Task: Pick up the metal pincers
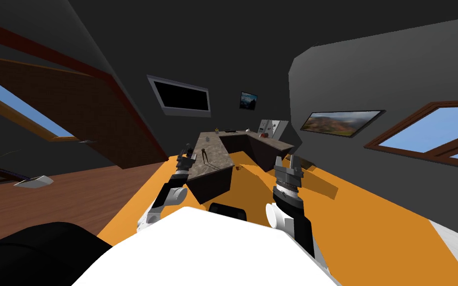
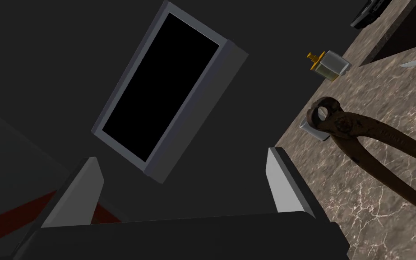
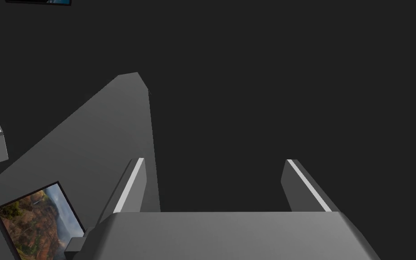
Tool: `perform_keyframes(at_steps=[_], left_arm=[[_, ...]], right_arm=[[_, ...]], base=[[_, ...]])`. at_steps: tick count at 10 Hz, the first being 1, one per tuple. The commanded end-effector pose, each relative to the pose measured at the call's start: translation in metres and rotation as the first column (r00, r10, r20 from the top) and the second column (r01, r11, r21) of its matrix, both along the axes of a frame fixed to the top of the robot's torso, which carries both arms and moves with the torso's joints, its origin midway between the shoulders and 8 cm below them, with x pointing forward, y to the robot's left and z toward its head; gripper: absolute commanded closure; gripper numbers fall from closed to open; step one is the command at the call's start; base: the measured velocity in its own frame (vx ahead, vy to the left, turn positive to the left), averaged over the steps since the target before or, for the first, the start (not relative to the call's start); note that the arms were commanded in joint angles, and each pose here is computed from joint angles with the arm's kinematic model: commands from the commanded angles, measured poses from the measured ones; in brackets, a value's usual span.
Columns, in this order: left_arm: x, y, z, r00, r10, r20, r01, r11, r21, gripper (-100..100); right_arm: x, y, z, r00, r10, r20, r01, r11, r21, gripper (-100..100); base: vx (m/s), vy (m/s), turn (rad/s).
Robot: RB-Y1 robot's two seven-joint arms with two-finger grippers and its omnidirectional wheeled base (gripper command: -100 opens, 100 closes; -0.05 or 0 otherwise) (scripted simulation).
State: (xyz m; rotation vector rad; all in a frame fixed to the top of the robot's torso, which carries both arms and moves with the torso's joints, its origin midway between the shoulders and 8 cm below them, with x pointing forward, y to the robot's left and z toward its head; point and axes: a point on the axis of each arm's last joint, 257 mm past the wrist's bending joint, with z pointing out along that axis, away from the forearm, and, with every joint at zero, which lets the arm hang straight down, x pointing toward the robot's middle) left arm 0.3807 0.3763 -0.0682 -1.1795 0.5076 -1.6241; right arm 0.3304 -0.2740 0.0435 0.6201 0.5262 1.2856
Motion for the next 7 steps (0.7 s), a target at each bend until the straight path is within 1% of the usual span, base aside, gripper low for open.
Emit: perform_keyframes(at_steps=[1, 2, 3, 4, 5, 6, 7], left_arm=[[0.001, 0.011, -0.014, 1.000, -0.010, -0.020, 0.008, 0.997, -0.080, -100], [0.002, 0.017, -0.022, 0.999, -0.015, -0.030, 0.011, 0.992, -0.128, -100], [0.004, 0.023, -0.030, 0.999, -0.021, -0.040, 0.013, 0.984, -0.176, -100], [0.005, 0.029, -0.038, 0.998, -0.026, -0.048, 0.015, 0.974, -0.224, -100], [0.005, 0.030, -0.038, 0.999, -0.027, -0.046, 0.016, 0.972, -0.233, -100], [0.006, 0.036, -0.046, 0.998, -0.033, -0.053, 0.017, 0.959, -0.282, -100], [0.007, 0.041, -0.055, 0.998, -0.039, -0.058, 0.017, 0.943, -0.331, -100]], right_arm=[[0.000, 0.000, 0.000, 1.000, 0.000, 0.000, 0.000, 1.000, 0.000, 0], [0.000, 0.000, 0.000, 1.000, 0.000, 0.000, 0.000, 1.000, 0.000, 0], [0.000, 0.000, 0.000, 1.000, 0.000, 0.000, 0.000, 1.000, 0.000, 0], [0.000, 0.000, 0.000, 1.000, 0.000, 0.000, 0.000, 1.000, 0.000, 0], [0.000, 0.000, 0.000, 1.000, 0.000, 0.000, 0.000, 1.000, 0.000, 0], [0.000, 0.000, 0.000, 1.000, 0.000, 0.000, 0.000, 1.000, 0.000, 0], [0.000, 0.000, 0.000, 1.000, 0.000, 0.000, 0.000, 1.000, 0.000, 0]], base=[[0.070, -0.065, 0.025], [0.082, -0.063, 0.028], [0.088, -0.075, 0.019], [0.084, -0.088, 0.028], [0.049, -0.061, 0.008], [0.033, -0.048, 0.006], [0.053, -0.058, 0.022]])
